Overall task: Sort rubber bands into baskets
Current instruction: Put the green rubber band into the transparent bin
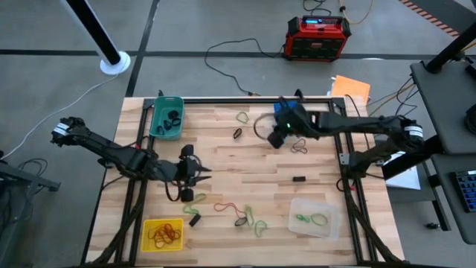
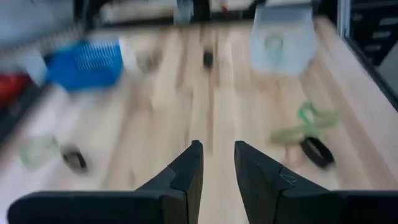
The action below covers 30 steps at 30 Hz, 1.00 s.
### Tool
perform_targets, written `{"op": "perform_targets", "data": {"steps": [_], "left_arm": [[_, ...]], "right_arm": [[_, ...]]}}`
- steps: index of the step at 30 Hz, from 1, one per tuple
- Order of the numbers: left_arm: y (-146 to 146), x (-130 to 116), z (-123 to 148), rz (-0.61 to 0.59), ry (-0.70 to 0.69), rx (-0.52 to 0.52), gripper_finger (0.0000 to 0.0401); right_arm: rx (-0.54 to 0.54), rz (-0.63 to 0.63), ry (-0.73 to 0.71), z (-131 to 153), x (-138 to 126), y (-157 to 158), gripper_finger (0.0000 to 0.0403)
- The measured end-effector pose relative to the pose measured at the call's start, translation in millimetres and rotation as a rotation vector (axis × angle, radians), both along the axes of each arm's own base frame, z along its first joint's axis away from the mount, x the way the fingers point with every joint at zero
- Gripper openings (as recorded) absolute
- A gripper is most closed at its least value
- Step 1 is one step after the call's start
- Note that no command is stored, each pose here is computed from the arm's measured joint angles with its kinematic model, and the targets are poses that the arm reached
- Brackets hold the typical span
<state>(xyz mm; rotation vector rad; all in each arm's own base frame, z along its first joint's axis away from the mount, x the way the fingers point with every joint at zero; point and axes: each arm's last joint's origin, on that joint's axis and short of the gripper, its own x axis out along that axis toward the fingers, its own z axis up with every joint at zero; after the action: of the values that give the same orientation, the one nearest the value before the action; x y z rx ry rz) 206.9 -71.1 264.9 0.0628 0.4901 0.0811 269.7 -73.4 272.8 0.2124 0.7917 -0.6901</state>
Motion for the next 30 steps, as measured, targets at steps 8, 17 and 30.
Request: {"op": "perform_targets", "data": {"steps": [8,17,30], "left_arm": [[-8.3,0.2,-11.3,0.042,0.508,-0.218,0.0077],[-19.9,16.1,-40.7,0.083,0.697,-0.171,0.0079],[-40.7,32.7,-88.0,0.097,0.846,-0.097,0.0147]], "right_arm": [[-0.070,0.210,-0.105,2.2,5.6,62.1,0.0131],[-0.057,0.384,-0.078,-9.4,5.1,111.3,0.0136],[-0.026,0.429,-0.095,-16.3,3.8,133.2,0.0146]]}}
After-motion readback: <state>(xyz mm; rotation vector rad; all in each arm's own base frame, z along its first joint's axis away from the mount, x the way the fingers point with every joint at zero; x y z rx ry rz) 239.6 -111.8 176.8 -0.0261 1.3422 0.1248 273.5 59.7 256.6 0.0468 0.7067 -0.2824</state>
